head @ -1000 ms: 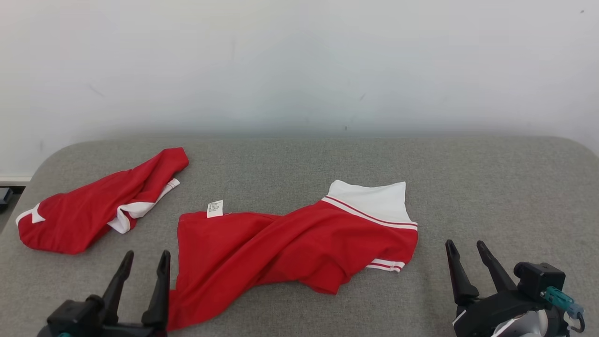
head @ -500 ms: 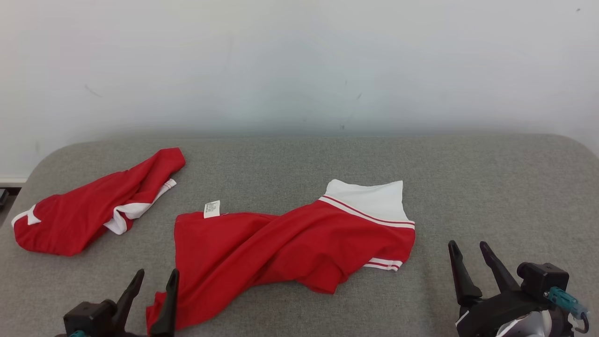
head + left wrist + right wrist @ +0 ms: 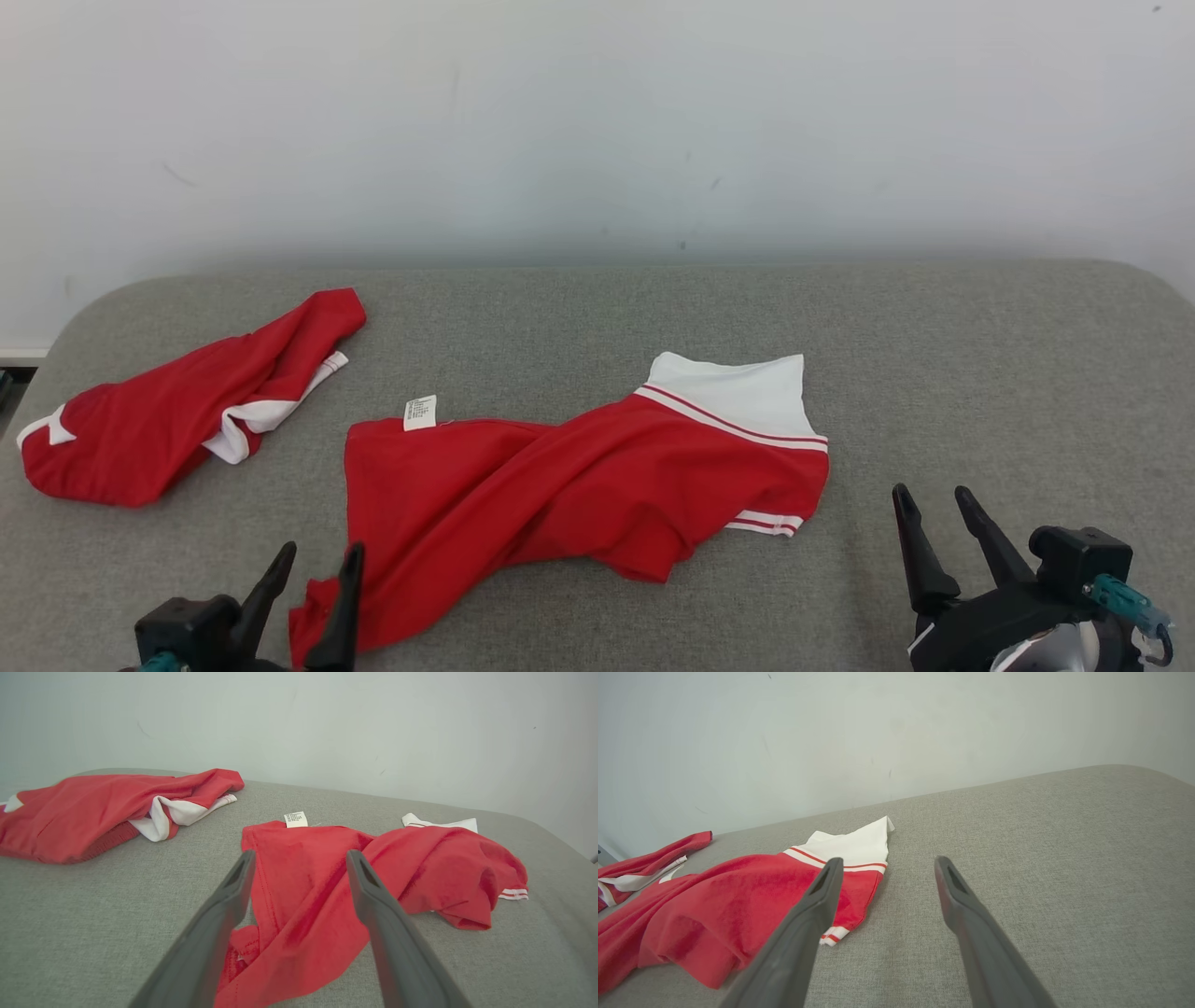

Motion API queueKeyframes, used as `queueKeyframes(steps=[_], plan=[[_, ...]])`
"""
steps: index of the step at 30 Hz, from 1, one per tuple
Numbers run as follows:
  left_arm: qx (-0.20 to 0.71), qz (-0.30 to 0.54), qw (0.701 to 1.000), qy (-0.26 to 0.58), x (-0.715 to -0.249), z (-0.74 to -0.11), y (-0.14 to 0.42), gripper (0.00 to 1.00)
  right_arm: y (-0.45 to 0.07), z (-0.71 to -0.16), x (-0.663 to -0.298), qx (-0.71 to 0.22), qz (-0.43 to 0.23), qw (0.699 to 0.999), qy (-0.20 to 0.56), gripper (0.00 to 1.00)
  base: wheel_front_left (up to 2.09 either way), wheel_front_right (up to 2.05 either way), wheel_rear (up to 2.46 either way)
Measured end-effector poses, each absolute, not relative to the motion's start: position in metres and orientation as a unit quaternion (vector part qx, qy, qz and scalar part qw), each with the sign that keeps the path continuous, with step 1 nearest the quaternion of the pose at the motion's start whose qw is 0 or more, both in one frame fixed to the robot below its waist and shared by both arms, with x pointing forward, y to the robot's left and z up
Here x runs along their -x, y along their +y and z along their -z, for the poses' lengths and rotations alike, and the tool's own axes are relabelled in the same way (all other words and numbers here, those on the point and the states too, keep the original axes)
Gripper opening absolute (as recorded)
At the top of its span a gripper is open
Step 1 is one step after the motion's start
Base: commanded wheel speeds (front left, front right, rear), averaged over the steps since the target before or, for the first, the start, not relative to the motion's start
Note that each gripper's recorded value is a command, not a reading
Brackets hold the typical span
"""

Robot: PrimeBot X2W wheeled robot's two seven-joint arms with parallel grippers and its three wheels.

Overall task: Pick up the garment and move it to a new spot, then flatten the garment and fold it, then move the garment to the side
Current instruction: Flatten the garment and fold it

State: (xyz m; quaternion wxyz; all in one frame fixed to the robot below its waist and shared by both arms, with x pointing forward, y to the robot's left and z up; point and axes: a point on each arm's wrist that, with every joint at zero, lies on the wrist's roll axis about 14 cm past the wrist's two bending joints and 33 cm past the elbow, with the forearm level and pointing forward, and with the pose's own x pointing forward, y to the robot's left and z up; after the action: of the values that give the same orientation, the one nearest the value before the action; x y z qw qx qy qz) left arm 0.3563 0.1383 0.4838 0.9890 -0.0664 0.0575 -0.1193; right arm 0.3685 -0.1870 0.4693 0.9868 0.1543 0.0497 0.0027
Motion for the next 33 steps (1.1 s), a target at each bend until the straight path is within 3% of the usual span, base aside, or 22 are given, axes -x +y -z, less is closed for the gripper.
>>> queueKeyframes(steps=[9,20,28,33], plan=[[0.071,0.114,0.985,0.112,-0.368,-0.477,0.142,1.00,-0.178,-0.461,-0.381,-0.158,-0.020,0.981,0.109,1.00,0.00,0.00,0.00],[0.023,0.139,0.960,0.243,-0.429,-0.473,0.122,1.00,-0.156,-0.471,-0.443,-0.116,-0.073,0.959,0.249,1.00,0.00,0.00,0.00],[-0.017,0.122,0.939,0.322,-0.465,-0.452,0.120,1.00,-0.167,-0.455,-0.470,-0.080,-0.059,0.930,0.354,1.00,0.00,0.00,0.00],[-0.038,0.107,0.928,0.356,-0.482,-0.438,0.129,1.00,-0.169,-0.445,-0.486,-0.072,-0.054,0.921,0.378,1.00,0.00,0.00,0.00]])
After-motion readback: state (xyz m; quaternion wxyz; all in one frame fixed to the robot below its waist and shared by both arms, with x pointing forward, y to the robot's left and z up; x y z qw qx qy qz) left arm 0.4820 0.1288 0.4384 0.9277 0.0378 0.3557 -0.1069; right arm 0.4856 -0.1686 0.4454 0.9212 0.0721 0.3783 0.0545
